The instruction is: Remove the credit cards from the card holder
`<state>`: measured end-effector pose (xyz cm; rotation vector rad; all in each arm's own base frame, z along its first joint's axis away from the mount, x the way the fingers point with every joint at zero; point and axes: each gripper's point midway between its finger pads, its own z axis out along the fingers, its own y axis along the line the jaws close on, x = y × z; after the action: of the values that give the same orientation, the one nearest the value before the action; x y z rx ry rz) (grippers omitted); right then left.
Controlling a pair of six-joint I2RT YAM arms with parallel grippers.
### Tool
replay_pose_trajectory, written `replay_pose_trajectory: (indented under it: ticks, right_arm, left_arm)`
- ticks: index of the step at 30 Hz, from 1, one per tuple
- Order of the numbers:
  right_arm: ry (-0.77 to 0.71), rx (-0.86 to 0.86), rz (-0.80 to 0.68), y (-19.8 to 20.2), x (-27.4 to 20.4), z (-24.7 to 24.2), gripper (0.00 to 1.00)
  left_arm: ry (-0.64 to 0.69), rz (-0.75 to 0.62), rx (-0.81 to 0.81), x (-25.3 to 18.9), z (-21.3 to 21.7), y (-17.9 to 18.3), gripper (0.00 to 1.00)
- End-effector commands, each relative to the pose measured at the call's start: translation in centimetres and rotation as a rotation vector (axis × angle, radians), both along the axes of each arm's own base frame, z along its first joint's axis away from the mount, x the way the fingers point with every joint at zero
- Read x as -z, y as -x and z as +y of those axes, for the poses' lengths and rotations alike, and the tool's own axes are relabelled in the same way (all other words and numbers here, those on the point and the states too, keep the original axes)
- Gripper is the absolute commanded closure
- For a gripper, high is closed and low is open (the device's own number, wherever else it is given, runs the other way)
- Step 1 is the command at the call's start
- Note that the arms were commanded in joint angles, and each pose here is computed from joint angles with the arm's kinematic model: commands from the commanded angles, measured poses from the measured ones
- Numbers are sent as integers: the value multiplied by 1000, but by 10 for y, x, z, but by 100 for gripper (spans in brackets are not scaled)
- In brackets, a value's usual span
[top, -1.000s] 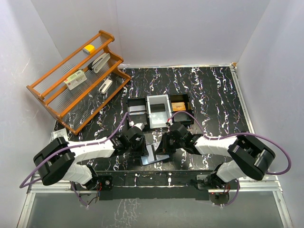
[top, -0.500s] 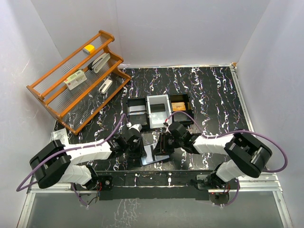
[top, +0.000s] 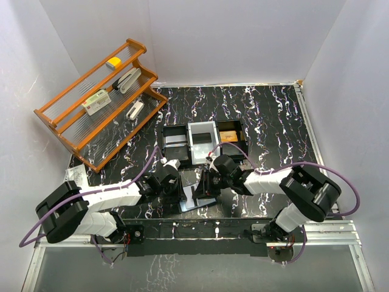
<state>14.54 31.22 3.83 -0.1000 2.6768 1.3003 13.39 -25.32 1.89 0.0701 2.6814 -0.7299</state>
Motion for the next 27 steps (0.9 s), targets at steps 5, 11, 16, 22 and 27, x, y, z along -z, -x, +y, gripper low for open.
replay_pose_trajectory:
  ticks: [5, 11, 16, 22, 27]
  right_arm:
    - [-93, -73, -79, -11, -22, 23, 83]
    - [-25, -45, -108, -19, -23, 16, 97]
    - [9, -57, -134, -22, -24, 4, 98]
    - [-21, -75, -96, -9, -22, 0, 97]
    - [-47, -66, -86, -11, -24, 4, 91]
  left_arm:
    - [-89, 36, -1, 18, 22, 11, 88]
    - [-99, 33, -2, 17, 23, 11, 87]
    - [-80, 25, -4, 13, 21, 10, 88]
    - [-56, -1, 38, 2, 12, 6, 87]
    - [-62, 4, 68, 3, 8, 7, 87]
